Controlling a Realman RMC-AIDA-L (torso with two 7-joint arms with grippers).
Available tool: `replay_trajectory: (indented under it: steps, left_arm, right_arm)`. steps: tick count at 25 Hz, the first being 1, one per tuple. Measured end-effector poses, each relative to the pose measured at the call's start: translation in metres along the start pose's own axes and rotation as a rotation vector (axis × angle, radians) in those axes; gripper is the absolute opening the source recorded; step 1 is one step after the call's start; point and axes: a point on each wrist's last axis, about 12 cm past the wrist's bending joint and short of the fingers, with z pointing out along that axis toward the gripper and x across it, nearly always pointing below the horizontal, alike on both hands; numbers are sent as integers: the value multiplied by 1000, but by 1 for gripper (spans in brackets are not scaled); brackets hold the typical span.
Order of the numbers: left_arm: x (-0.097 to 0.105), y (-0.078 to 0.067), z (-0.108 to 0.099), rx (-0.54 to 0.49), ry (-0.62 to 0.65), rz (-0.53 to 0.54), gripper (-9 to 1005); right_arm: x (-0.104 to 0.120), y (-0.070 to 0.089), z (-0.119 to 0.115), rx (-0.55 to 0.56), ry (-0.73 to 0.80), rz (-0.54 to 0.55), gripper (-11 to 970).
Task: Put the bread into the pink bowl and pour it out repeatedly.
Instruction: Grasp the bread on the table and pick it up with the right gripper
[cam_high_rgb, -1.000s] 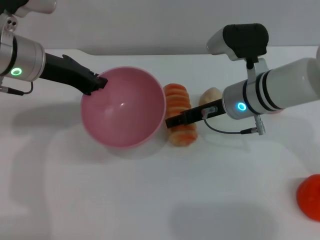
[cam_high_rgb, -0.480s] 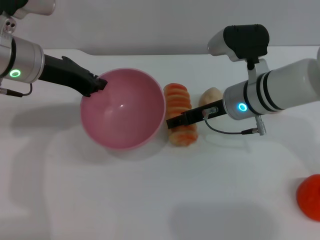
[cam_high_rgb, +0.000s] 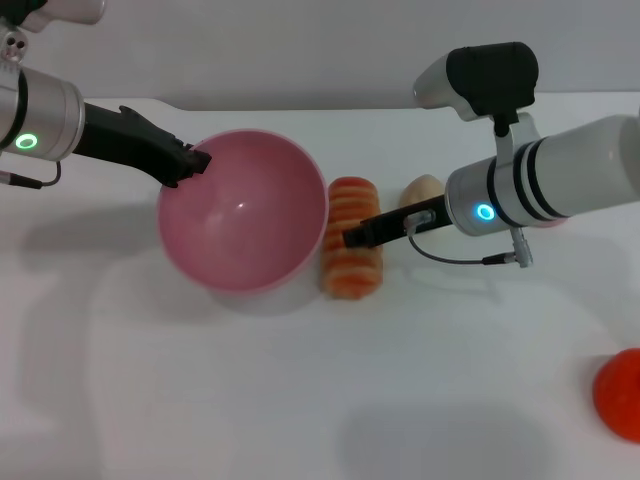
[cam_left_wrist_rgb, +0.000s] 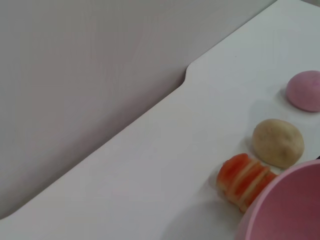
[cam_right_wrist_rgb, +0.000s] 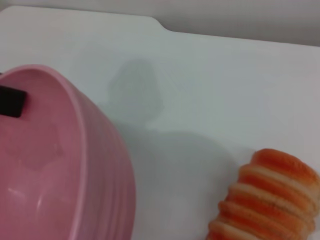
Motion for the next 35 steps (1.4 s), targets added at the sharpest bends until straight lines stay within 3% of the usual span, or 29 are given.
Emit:
replay_trajectory:
  steps: [5, 7, 13, 24, 35]
  left_arm:
    - [1, 0, 0, -1, 2, -3, 61]
    - [2, 0, 0, -1, 3, -3, 61]
    - [3, 0, 0, 1, 5, -3, 62]
    - [5, 0, -1, 1, 9, -4, 62]
    - [8, -2, -3, 3, 9, -4, 62]
  right_arm:
    - [-1, 2, 0, -2, 8, -12, 458]
    - [0, 2, 1, -1, 17, -17, 218]
    - [3, 0, 1, 0, 27, -11, 5]
    - [2, 5, -3, -23, 33, -22, 430]
    - [8, -1, -1, -16, 52, 7, 614]
